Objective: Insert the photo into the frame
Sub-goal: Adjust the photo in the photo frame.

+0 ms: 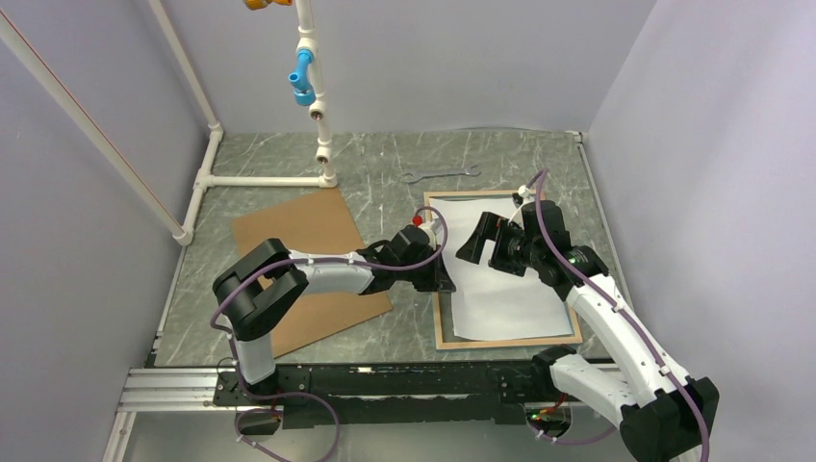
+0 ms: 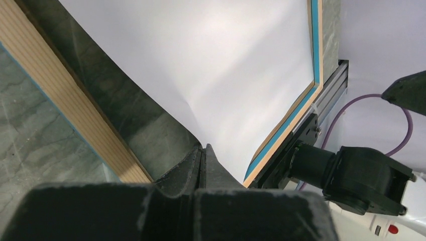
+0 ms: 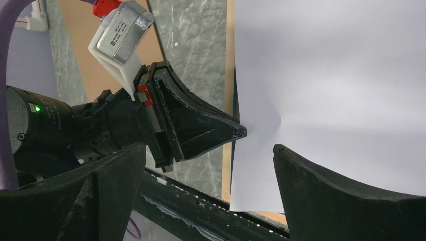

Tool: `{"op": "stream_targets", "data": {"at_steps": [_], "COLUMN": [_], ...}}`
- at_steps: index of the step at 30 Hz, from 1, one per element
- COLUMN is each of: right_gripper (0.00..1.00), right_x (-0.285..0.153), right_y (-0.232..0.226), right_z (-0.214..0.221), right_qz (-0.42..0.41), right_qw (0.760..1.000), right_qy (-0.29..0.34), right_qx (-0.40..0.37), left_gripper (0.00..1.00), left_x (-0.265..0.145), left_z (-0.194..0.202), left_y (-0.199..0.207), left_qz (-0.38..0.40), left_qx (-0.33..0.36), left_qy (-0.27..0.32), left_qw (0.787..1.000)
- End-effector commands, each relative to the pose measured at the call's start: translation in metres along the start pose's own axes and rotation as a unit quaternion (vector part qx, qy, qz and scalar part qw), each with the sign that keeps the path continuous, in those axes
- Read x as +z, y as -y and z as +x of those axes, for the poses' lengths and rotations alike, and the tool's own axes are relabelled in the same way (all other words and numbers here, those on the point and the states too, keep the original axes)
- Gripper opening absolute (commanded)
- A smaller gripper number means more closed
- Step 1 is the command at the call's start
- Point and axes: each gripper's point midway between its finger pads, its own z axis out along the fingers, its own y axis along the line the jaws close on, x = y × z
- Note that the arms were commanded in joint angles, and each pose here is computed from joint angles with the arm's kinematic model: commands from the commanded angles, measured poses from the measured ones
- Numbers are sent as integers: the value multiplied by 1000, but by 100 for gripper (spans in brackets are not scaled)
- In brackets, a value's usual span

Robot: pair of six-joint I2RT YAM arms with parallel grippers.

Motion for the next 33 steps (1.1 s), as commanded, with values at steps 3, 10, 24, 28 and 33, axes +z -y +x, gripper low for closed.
{"op": "stream_targets", "data": {"at_steps": [3, 10, 24, 28, 33], "right_gripper": [99, 99, 99, 99, 99], "right_x": [-8, -10, -14, -14, -15], "right_y": [-10, -10, -9, -9, -11], "right_z": [-12, -11, -15, -15, -18], "right_qz": [-19, -20, -17, -17, -18], "right_qw": [999, 999, 999, 999, 999], "right_qy": [23, 26, 37, 38, 39], "right_qx": [-13, -15, -15, -16, -17], "left_gripper": [0, 0, 0, 0, 0], "left_x": [-9, -13, -6, -8, -8], "left_z": [-14, -12, -14, -19, -25], "left_y": [34, 44, 26, 20, 22], "left_qz": [67, 106, 58, 26, 13], "left_qx": [68, 105, 137, 154, 179], "left_qy": [22, 31, 24, 24, 21], "left_qw": [995, 988, 989, 987, 984]}}
